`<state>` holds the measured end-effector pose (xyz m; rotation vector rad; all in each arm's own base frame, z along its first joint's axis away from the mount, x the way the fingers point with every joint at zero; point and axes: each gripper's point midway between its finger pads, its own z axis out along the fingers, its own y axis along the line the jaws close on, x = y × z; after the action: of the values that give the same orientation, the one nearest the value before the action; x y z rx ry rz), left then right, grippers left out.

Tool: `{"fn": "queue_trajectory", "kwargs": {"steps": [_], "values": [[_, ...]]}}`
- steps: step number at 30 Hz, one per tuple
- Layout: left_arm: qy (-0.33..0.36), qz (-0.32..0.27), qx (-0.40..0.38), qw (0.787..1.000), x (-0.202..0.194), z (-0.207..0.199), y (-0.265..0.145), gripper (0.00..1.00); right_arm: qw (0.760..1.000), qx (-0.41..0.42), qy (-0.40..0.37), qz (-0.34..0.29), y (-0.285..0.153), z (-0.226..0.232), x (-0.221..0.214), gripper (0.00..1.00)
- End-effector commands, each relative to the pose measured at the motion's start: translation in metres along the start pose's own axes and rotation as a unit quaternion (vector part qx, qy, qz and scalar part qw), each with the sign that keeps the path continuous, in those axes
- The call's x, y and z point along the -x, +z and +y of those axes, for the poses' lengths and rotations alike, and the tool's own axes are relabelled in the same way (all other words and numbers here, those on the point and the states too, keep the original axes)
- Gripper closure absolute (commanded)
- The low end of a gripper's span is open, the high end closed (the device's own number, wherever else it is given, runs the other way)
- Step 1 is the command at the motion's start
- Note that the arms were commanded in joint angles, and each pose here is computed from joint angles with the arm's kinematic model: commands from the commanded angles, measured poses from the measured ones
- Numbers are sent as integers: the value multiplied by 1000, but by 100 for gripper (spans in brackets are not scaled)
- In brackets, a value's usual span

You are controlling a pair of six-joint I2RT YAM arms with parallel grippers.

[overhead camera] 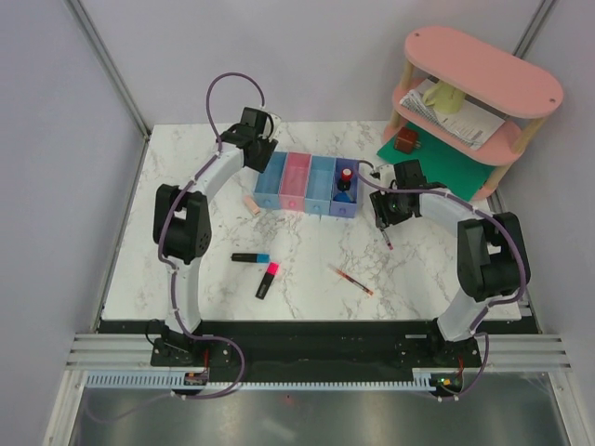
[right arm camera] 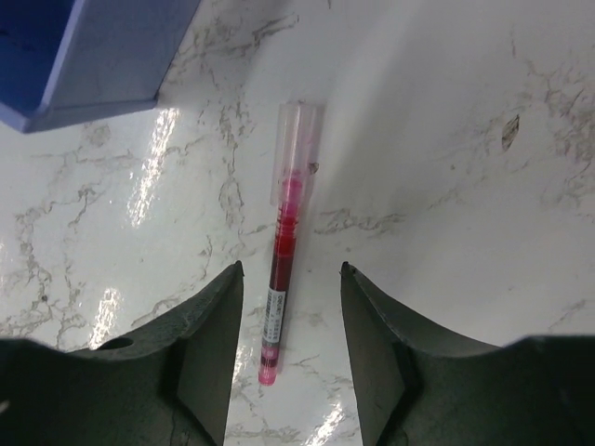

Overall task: Sort the stationery into containers
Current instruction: Pick up the pen from the center of the board.

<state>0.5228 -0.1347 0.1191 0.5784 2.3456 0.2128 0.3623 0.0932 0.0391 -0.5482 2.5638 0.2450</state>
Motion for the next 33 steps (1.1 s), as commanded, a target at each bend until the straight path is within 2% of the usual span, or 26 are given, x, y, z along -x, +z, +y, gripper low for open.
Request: {"fn": "queue_trajectory", "kwargs": {"steps": [1, 6, 15, 24, 28, 30, 33], "values": [[24, -14, 31, 999, 15, 17, 11, 37, 1000, 6, -5, -30, 6, -3, 25, 48], [25, -6, 7, 1000, 6, 4, 23, 37, 1000, 7, -4, -19, 16, -4, 19, 52], [19, -5, -21, 1000, 0, -6, 15, 37, 1000, 7, -5, -15, 17, -4, 18, 54], [29, 38, -74, 996, -48, -36, 7, 38, 1000, -7, -5, -4, 21, -10, 11, 60], [25, 51, -91, 994, -65, -45, -2, 39, 1000, -6, -3, 2, 25, -9, 7, 69], [22, 51, -97, 994, -68, -47, -5, 39, 1000, -8, -4, 4, 26, -10, 5, 80], [17, 53, -103, 993, -72, -49, -10, 39, 1000, -12, -4, 6, 26, -11, 4, 91]]}}
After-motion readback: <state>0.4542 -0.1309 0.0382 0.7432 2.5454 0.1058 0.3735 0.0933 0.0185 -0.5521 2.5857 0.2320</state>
